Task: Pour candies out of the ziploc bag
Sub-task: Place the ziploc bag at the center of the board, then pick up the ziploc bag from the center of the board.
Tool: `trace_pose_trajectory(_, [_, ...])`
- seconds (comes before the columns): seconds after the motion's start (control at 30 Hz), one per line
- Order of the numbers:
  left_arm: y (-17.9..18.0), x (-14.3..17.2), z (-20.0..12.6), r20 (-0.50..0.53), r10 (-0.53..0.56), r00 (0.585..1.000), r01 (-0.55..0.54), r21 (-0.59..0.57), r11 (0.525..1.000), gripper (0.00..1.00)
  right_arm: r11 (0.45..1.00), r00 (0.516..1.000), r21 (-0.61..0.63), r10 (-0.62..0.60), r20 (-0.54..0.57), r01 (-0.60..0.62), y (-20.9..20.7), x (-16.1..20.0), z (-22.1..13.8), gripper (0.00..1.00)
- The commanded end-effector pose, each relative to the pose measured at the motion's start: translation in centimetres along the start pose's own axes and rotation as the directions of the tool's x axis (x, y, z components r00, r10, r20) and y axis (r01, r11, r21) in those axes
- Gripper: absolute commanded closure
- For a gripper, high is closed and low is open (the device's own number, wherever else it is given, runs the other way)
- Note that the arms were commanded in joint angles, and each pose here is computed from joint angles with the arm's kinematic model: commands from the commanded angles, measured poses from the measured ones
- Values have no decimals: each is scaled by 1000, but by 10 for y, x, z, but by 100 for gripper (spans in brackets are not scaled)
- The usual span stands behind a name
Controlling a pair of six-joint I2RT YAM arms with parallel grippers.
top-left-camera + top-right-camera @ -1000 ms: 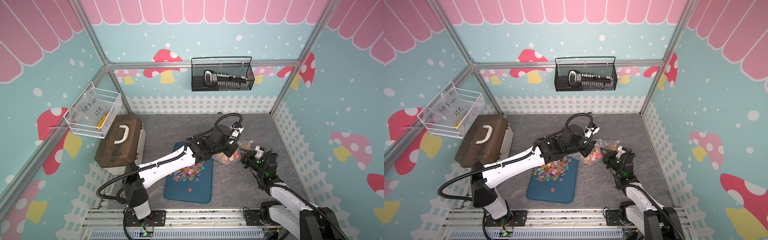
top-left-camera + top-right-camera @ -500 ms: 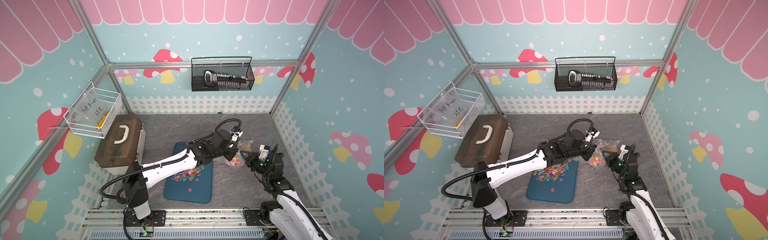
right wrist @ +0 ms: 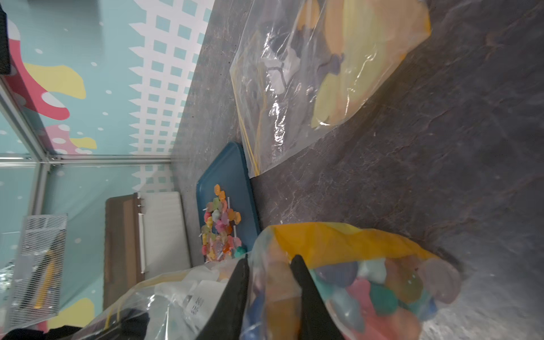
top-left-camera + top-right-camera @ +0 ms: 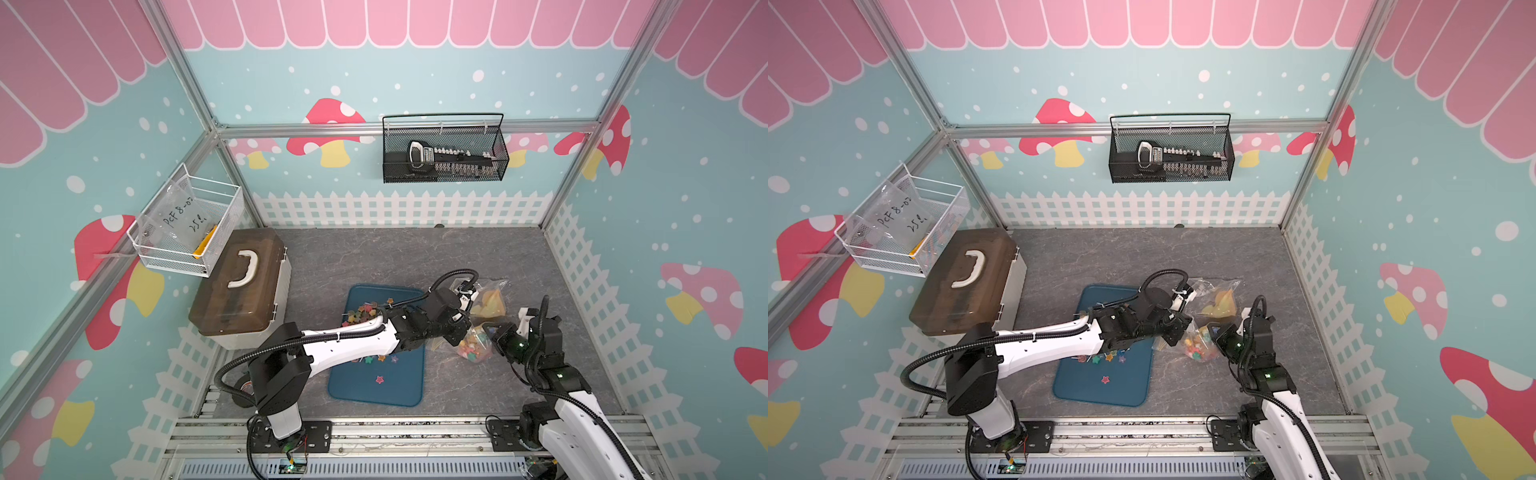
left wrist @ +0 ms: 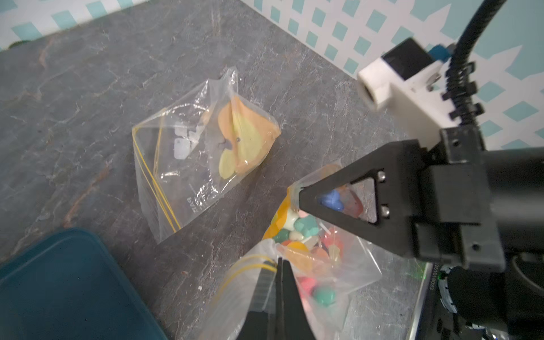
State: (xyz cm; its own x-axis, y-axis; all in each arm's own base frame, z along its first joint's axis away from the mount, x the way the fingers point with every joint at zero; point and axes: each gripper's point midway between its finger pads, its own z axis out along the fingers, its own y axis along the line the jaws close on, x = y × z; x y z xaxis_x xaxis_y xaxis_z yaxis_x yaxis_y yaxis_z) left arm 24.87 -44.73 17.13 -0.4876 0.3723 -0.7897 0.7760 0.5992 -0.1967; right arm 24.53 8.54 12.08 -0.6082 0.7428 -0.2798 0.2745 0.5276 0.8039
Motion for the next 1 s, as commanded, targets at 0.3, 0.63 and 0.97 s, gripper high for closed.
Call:
trace_pose_trajectory(0.3, [1,-7,-1,45,-26,999,26,-9,1000,100,977,979,134,-181,92,168,-3,-26,-15,36])
trace_pose_trajectory(0.63, [2,-17,-12,74,-19,997,20,-18,1000,100,965,966,47,-256,-33,257,16,-11,-7,33])
trace_pose_trajectory(0.97, [2,-23,-20,88,-11,996,14,-27,1000,100,972,970,17,-231,-72,232,16,-7,7,57])
